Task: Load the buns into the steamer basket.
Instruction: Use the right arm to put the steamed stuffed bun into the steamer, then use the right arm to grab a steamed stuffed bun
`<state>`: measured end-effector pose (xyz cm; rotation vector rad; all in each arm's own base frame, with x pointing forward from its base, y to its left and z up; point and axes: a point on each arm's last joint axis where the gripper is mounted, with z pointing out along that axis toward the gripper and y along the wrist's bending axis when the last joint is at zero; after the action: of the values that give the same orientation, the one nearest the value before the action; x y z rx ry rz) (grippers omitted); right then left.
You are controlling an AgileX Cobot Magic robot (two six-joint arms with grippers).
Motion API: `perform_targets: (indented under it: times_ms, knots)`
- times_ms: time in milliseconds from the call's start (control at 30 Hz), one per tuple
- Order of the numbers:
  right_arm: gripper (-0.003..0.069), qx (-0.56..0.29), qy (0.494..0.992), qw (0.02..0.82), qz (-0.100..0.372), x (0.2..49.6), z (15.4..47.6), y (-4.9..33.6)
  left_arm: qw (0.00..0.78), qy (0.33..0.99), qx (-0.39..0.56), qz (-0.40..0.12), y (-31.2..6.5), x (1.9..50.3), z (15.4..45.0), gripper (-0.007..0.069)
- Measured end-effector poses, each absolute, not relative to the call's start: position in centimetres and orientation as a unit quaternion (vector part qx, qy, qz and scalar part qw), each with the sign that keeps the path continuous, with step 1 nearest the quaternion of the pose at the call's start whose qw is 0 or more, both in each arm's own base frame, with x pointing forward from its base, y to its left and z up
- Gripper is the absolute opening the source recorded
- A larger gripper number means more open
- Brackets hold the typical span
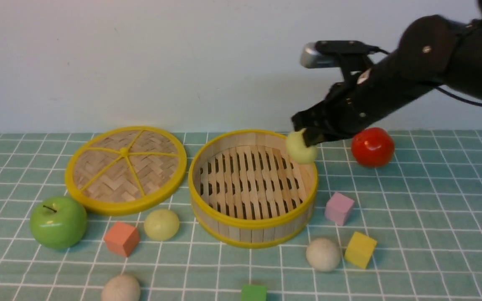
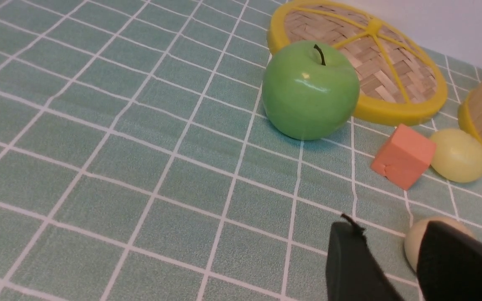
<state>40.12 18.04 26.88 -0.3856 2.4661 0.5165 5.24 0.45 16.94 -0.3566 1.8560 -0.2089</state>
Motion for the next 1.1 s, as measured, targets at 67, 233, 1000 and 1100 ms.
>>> perform_targets:
  times_ms: [67,233,1000,1100]
  knots:
    - [-0.0004,-0.150,0.925,0.290,0.193,41.3,25.3,19.1,0.581,0.794,-0.153,-0.089,0.4,5.2,16.9,0.0238]
    - [-0.0004,-0.149,0.930,0.283,0.183,44.1,21.0,20.3,0.581,0.794,-0.153,-0.089,0.4,5.2,16.9,0.0238]
    - [0.0493,-0.189,0.928,0.276,0.167,39.7,31.2,17.3,0.581,0.794,-0.153,-0.089,0.4,5.2,16.9,0.0238]
    - [0.0495,-0.174,0.936,0.267,0.151,38.0,34.0,15.2,0.581,0.794,-0.153,-0.089,0.4,5.2,16.9,0.0238]
